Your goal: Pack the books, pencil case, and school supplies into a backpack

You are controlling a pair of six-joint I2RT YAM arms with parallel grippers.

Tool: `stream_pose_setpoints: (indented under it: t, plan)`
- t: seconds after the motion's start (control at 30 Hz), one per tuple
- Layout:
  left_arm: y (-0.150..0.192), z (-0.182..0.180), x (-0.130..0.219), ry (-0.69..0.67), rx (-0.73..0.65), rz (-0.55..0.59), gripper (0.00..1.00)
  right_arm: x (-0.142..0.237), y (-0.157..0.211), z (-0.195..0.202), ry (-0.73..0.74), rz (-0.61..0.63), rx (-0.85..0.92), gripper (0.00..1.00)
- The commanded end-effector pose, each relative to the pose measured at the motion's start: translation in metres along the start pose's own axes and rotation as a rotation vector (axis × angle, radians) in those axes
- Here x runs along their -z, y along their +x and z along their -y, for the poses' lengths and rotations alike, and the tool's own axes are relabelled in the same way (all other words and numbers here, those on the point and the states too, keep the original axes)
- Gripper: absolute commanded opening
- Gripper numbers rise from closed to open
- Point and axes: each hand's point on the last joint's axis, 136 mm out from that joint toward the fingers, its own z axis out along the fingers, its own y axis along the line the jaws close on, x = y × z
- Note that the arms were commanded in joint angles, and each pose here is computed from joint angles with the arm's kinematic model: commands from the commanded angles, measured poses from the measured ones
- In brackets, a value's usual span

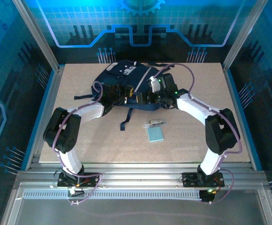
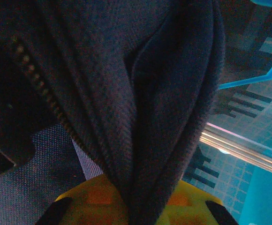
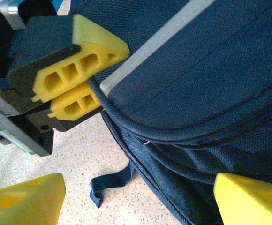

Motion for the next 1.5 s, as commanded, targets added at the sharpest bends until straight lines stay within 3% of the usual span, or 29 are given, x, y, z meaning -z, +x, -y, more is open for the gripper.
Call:
stream_pose_setpoints:
  t: [0.0,0.17,0.43,0.5,0.7,0.87,1.03,1.23,1.47]
  plan:
    - [0.027,0.114,0.039,0.334,-0.054,-0.071,0.0,-0.036,0.025,0.0,-0.07,-0.061,-0.043,0.83]
    - [0.029,0.126,0.044,0.363,-0.046,-0.084,0.0,-0.061,0.063,0.028,0.022,-0.143,-0.081,0.83]
    - [0.031,0.134,0.047,0.367,-0.05,-0.099,0.0,-0.01,0.018,0.004,0.07,-0.054,0.034,0.86]
    - [0.029,0.133,0.047,0.363,-0.047,-0.093,0.0,-0.004,0.021,0.001,0.059,-0.069,0.042,0.99]
    - [0.022,0.148,0.049,0.394,-0.045,-0.076,0.0,-0.03,0.059,-0.002,-0.057,-0.126,-0.035,1.0]
    - [0.025,0.161,0.054,0.417,-0.033,-0.087,0.0,-0.055,0.077,0.039,0.086,-0.152,-0.079,0.94]
    - [0.031,0.162,0.062,0.417,-0.036,-0.11,0.0,-0.048,0.048,0.056,0.054,-0.099,-0.133,0.9]
    - [0.033,0.149,0.063,0.393,-0.019,-0.133,0.0,-0.001,-0.012,0.007,-0.161,0.024,-0.05,0.96]
    - [0.04,0.143,0.064,0.384,-0.012,-0.164,0.0,-0.006,-0.03,0.0,-0.197,0.039,-0.033,0.96]
